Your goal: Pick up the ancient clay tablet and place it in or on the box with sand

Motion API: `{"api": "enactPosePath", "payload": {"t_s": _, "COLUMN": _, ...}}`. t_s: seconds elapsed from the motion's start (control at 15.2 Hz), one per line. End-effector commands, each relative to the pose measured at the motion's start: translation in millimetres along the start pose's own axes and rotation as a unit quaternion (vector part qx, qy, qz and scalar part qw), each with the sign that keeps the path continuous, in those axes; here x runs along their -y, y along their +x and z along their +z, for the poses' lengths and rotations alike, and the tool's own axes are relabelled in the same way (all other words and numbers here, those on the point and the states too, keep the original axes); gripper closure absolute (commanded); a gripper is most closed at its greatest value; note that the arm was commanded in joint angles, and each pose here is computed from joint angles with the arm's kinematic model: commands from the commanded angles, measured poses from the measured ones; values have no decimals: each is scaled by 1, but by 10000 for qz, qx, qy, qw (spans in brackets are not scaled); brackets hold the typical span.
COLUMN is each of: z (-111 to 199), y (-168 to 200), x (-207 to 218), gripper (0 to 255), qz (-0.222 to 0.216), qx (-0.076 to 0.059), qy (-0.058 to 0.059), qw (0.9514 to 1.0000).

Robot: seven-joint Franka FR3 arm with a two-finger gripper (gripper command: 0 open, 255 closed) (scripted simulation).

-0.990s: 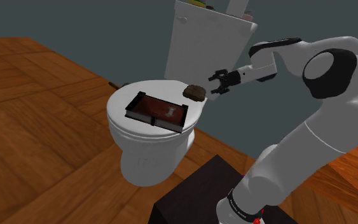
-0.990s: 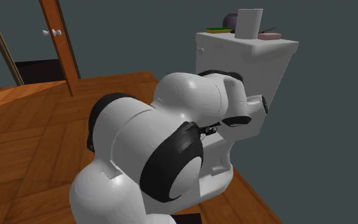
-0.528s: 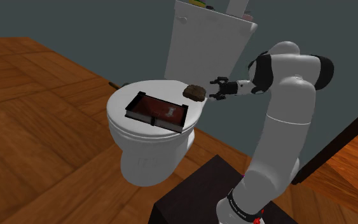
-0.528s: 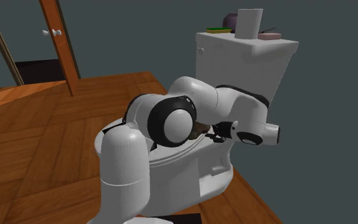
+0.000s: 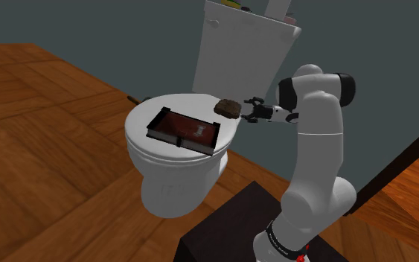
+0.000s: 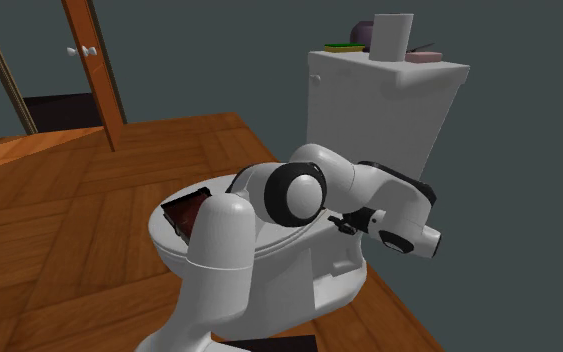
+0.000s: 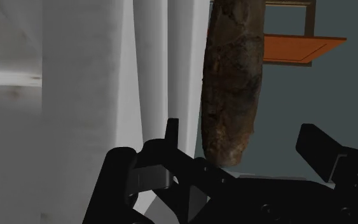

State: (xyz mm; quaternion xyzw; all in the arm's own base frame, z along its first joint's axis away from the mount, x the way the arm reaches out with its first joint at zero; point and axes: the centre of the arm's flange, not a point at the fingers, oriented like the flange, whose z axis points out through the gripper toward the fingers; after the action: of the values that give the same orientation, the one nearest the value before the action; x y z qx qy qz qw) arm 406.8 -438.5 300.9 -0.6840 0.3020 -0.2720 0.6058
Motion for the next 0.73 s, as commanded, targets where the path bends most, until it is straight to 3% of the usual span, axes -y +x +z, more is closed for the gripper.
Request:
{"api": "enactPosePath", "payload": {"t_s": 0.0, "z": 9, "y": 0, "x": -1, "gripper": 0, "qz": 5, "qx": -6, "qy": 17, "qw": 10000}}
{"api": "enactPosePath", "payload": {"t_s": 0.2, "z": 28, "y": 0, "x": -1, "gripper": 0, "qz": 5, "qx": -6, "qy": 17, "qw": 10000}}
{"api": "enactPosePath", "payload": {"t_s": 0.66, "z": 28, "y": 0, "x": -1, "gripper": 0, "qz": 5, "qx": -6, "qy": 17, "qw": 10000}}
